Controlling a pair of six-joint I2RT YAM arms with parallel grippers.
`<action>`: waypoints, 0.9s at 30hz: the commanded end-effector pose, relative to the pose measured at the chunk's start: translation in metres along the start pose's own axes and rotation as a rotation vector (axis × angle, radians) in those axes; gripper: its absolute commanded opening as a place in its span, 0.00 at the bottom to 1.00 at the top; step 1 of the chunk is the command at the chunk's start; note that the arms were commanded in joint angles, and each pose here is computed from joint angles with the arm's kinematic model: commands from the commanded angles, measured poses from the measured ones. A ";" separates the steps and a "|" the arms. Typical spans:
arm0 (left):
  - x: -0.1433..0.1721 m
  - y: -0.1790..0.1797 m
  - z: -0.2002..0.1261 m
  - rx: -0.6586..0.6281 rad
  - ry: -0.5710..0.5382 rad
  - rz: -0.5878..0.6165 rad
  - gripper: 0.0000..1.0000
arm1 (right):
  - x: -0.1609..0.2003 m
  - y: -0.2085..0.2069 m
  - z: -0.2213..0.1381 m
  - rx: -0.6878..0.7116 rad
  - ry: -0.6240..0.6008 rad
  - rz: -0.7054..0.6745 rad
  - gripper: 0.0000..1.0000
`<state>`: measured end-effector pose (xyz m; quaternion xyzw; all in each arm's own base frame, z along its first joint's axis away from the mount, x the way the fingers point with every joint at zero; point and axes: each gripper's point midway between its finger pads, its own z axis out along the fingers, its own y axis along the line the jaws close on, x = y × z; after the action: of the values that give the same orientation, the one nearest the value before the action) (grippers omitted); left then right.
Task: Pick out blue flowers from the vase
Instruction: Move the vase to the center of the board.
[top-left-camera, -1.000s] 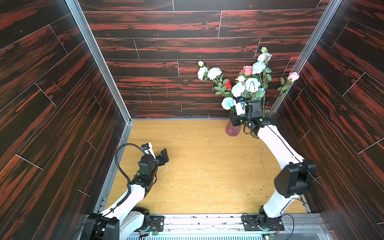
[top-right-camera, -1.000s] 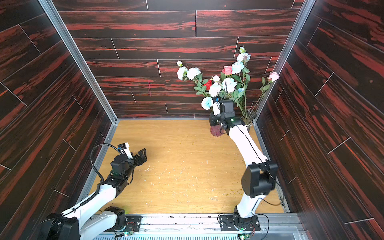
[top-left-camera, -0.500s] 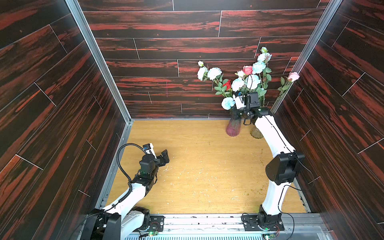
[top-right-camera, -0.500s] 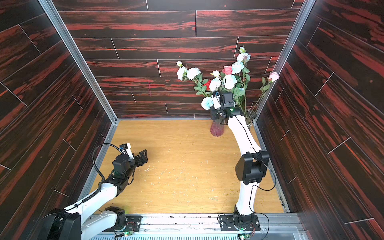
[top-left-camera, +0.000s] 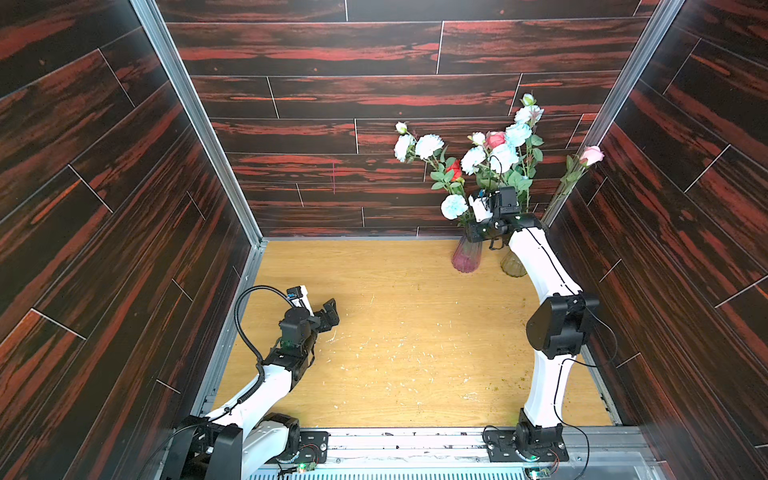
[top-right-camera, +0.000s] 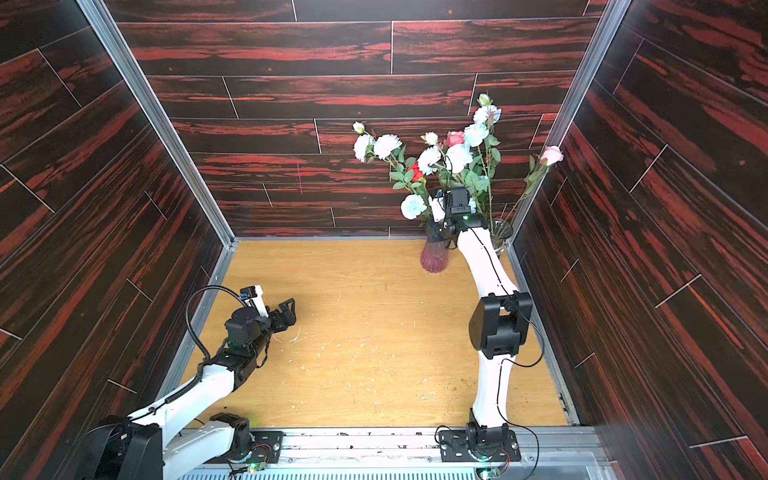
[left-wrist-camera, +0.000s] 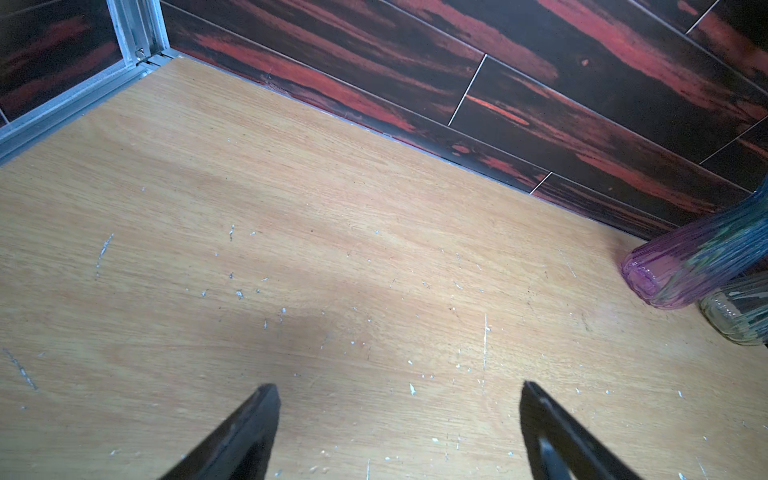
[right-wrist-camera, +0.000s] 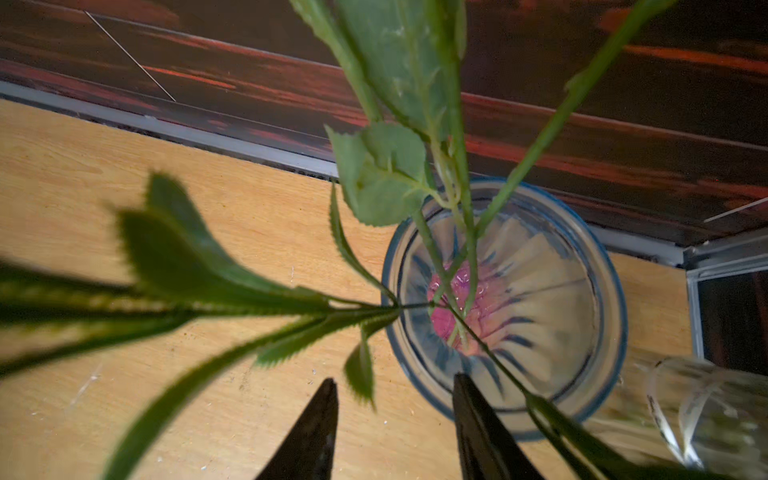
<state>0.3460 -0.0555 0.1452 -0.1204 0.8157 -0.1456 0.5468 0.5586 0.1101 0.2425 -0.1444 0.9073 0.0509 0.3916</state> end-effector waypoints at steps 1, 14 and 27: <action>-0.012 -0.006 0.001 0.014 -0.025 0.012 0.92 | 0.014 -0.001 0.013 0.004 0.063 -0.011 0.49; -0.011 -0.006 0.001 0.016 -0.024 0.012 0.91 | 0.033 -0.016 0.029 0.115 0.191 -0.078 0.50; -0.012 -0.007 0.000 0.017 -0.026 0.012 0.91 | 0.036 -0.004 0.038 0.141 0.251 -0.130 0.17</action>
<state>0.3462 -0.0556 0.1455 -0.1194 0.8156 -0.1451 0.5473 0.5776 0.1062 0.2263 -0.1707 0.9184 -0.0438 0.3542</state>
